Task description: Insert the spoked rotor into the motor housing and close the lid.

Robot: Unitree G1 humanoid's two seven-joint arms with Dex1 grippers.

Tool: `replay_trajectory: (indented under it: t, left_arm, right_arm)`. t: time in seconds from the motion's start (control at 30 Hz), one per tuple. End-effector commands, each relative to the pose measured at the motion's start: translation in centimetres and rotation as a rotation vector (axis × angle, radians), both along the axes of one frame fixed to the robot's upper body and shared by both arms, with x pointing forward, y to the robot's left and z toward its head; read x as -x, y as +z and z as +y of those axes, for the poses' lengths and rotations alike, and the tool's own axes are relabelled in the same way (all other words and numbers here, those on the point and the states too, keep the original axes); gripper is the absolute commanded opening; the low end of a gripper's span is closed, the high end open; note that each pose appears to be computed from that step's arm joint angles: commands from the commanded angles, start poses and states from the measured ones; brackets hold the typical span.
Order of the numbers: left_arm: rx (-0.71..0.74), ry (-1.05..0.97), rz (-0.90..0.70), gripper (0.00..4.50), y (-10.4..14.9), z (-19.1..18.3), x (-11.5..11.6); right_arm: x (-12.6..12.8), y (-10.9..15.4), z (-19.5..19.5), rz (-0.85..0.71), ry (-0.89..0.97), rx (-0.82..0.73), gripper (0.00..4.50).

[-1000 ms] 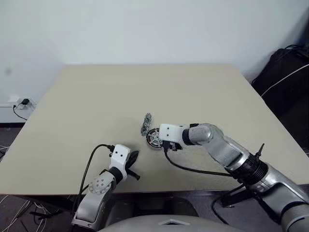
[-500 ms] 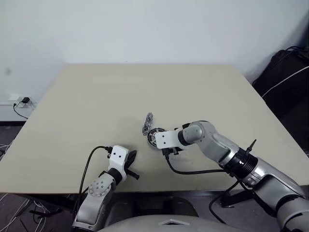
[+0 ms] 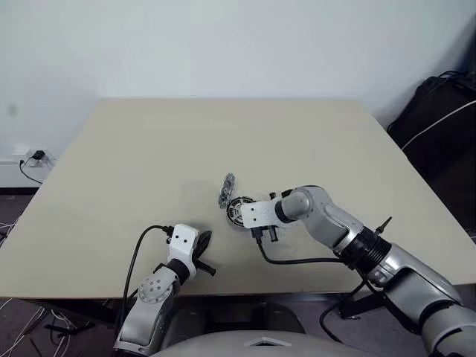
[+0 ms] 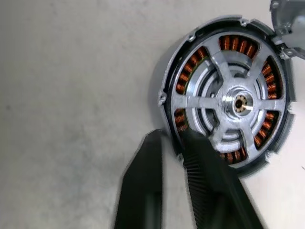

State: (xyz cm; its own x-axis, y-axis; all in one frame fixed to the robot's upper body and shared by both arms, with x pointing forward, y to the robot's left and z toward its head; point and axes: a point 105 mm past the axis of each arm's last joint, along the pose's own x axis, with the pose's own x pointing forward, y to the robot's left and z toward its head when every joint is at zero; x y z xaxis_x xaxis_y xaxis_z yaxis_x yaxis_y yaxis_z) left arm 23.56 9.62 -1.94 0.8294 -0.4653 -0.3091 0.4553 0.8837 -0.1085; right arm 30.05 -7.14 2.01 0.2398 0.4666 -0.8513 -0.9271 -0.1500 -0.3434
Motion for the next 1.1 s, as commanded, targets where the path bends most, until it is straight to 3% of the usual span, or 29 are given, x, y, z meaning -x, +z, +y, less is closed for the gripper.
replay_trajectory:
  t: [0.03,0.3,0.47,0.67,0.87,0.97,1.0,1.1]
  left_arm:
    - [0.008,0.002,-0.037,0.0,0.7,-0.1,-0.4]
    - [0.007,-0.008,-0.035,0.0,0.8,-0.2,-0.4]
    - [0.011,-0.008,-0.035,0.0,0.8,-0.3,-0.4]
    - [0.018,-0.01,-0.029,0.0,0.8,-0.5,-0.2]
    - [0.022,-0.022,-0.029,0.0,0.9,-0.9,-0.3]
    - [0.022,-0.026,-0.03,0.0,1.0,-1.0,-0.3]
    - [0.022,-0.027,-0.03,0.0,1.0,-1.0,-0.3]
    - [0.02,-0.026,-0.032,0.0,1.2,-0.9,-0.3]
  right_arm:
    - [-0.8,-0.2,-0.9,-0.035,-0.05,0.01,0.0]
    - [-0.3,0.8,-0.5,0.01,-0.115,-0.097,0.0]
    - [1.8,2.5,-0.1,0.14,-0.19,-0.239,0.0]
    - [4.2,2.7,-0.4,0.246,-0.25,-0.294,0.0]
    - [3.2,2.1,0.7,0.267,-0.541,-0.394,0.0]
    - [3.5,1.8,1.6,0.306,-0.581,-0.417,0.0]
    - [3.6,1.8,2.0,0.319,-0.592,-0.429,0.7]
    - [3.6,2.6,2.9,0.334,-0.61,-0.471,1.57]
